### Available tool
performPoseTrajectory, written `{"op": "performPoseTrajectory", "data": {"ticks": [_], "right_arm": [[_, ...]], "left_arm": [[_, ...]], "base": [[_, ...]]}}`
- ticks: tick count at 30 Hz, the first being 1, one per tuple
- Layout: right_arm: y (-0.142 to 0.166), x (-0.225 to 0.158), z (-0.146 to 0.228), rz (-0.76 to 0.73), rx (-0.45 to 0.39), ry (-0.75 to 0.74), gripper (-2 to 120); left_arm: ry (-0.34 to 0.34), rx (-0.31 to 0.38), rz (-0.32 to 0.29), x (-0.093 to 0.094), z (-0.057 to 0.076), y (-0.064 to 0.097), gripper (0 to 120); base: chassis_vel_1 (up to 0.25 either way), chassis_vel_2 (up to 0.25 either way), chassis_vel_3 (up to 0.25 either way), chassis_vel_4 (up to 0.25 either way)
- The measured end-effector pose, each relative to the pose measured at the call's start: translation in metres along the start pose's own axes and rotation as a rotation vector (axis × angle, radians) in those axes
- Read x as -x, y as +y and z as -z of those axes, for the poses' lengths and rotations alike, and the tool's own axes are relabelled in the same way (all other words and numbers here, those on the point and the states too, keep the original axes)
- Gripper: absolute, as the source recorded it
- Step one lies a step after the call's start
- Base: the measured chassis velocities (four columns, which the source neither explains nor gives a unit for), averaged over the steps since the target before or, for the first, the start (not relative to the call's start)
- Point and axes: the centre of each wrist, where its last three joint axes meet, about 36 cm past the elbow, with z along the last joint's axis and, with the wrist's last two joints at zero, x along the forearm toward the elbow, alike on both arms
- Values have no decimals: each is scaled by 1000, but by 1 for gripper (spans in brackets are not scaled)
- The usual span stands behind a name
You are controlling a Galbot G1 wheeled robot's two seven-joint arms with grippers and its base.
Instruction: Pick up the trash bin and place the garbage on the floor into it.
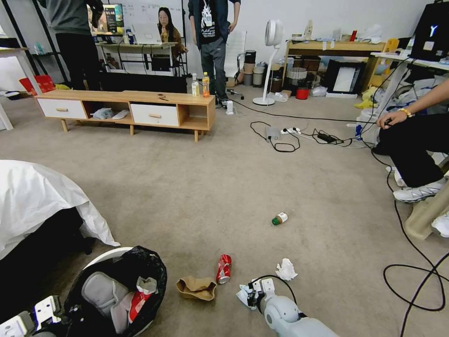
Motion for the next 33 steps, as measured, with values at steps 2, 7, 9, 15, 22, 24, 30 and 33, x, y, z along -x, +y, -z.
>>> {"op": "performPoseTrajectory", "data": {"ticks": [2,7,9,15,22,24,30,33], "right_arm": [[-6,-13,10,3,-1,-30,0],[-27,-45,43,-12,-6,-116,0],[-29,-49,46,-14,-8,-123,0],[-34,-95,85,-8,-23,-235,0],[-14,-184,148,124,-10,-463,0],[-3,-217,164,190,-10,-545,0],[32,-279,184,359,-45,-681,0],[48,-301,192,439,-67,-725,0]], "left_arm": [[-7,-2,-9,-1,3,-2,1],[-22,-7,-28,-5,10,-4,1],[-25,-7,-29,-6,11,-4,1],[-41,-3,-49,-11,18,-8,1],[-54,5,-74,-17,25,-12,1],[-56,11,-85,-19,26,-15,1],[-53,28,-104,-20,29,-19,1],[-50,21,-109,-20,32,-20,1]], "base": [[0,0,0,0],[0,0,0,0],[0,0,0,0],[0,0,0,0],[0,0,0,0],[0,0,0,0],[0,0,0,0],[0,0,0,0]]}}
